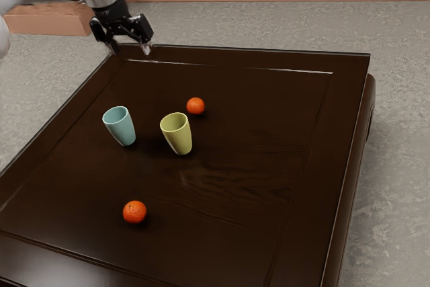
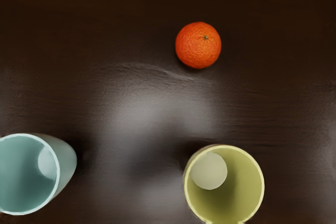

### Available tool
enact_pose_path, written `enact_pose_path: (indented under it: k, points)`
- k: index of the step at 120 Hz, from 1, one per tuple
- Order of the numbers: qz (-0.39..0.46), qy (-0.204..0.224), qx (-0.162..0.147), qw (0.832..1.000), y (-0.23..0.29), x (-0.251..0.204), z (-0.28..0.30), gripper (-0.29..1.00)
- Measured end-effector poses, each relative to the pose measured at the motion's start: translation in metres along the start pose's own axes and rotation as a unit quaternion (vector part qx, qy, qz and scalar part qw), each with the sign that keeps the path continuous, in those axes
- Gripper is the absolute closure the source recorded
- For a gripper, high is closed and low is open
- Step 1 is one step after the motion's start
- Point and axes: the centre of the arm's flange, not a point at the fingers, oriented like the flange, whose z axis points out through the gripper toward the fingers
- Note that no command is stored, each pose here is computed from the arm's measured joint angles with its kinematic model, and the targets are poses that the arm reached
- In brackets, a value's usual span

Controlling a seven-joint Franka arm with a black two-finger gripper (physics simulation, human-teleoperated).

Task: Place the right cup onto the left cup

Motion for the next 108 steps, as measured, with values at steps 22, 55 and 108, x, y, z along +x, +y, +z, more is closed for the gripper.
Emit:
enact_pose_path:
  k: [22, 55, 108]
  points:
    - [-0.023, -0.055, 0.014, 0.998, 0.011, 0.033, 0.097, 0.02]
    - [-0.075, -0.098, -0.017, 0.992, 0.087, -0.016, 0.196, 0.02]
    - [-0.172, -0.064, -0.001, 0.983, 0.087, -0.012, 0.258, 0.12]
